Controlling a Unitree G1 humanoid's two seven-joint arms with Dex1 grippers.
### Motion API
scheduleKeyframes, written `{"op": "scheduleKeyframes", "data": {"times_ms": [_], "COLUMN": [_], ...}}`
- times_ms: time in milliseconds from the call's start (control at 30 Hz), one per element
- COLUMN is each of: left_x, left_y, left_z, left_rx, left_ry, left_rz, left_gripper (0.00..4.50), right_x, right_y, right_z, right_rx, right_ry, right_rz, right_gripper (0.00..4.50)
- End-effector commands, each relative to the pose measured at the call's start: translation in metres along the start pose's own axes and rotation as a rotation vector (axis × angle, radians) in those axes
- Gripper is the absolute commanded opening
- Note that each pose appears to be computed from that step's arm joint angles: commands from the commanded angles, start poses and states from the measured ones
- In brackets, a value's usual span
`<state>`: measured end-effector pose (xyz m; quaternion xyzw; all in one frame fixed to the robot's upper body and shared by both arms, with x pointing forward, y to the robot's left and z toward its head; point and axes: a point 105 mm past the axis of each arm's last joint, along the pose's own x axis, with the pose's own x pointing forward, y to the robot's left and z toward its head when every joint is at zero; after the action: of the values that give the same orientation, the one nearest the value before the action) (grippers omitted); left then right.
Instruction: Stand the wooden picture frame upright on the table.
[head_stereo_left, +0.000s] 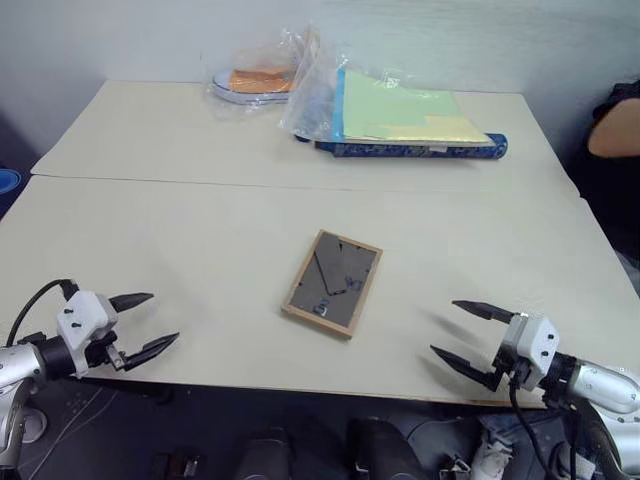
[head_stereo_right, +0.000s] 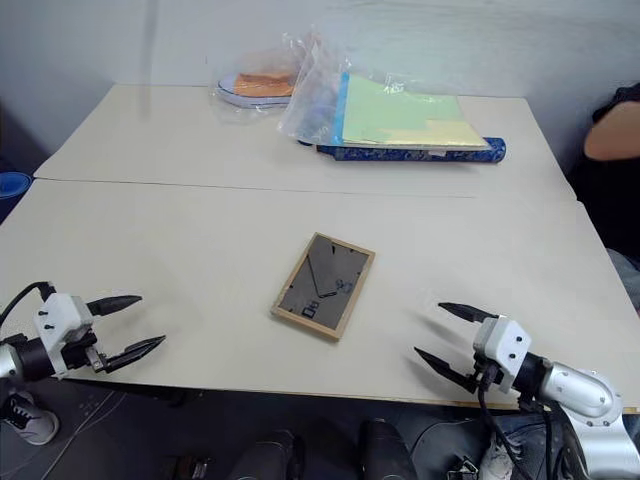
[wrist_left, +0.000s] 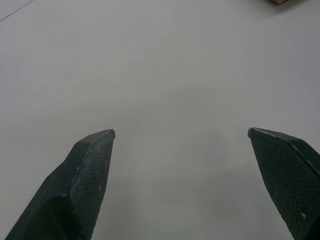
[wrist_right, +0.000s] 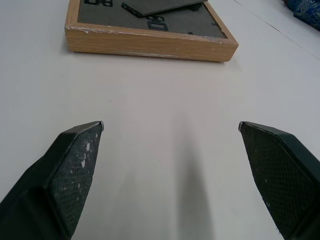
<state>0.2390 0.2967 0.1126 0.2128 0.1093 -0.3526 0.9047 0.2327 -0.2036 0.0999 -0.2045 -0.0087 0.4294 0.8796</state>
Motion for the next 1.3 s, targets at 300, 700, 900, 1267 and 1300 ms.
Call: {"op": "scheduleKeyframes", "data": {"times_ms": [300,700,900,1267,1300], "left_x": [0.073,0.175,0.176,0.156,0.154], "left_y": [-0.005,-0.039,-0.071,-0.067,-0.063], "left_z": [0.061,0.078,0.083,0.066,0.063], "left_rx": [0.053,0.095,0.091,-0.018,-0.040], "left_ry": [-0.066,-0.106,-0.137,-0.066,-0.051], "left_rz": [-0.094,-0.235,-0.369,-0.310,-0.296], "left_gripper": [4.11,0.43,0.43,0.43,0.43], "right_x": [0.038,0.094,0.101,0.100,0.098], "right_y": [0.009,-0.006,-0.014,-0.023,-0.023], "right_z": [0.029,0.023,0.025,0.023,0.023], "right_rx": [0.061,-0.027,-0.040,-0.051,-0.050], "right_ry": [-0.068,-0.004,-0.006,0.010,0.014], "right_rz": [0.065,0.047,0.031,0.049,0.049], "right_gripper": [3.56,0.00,0.00,0.00,0.00]}}
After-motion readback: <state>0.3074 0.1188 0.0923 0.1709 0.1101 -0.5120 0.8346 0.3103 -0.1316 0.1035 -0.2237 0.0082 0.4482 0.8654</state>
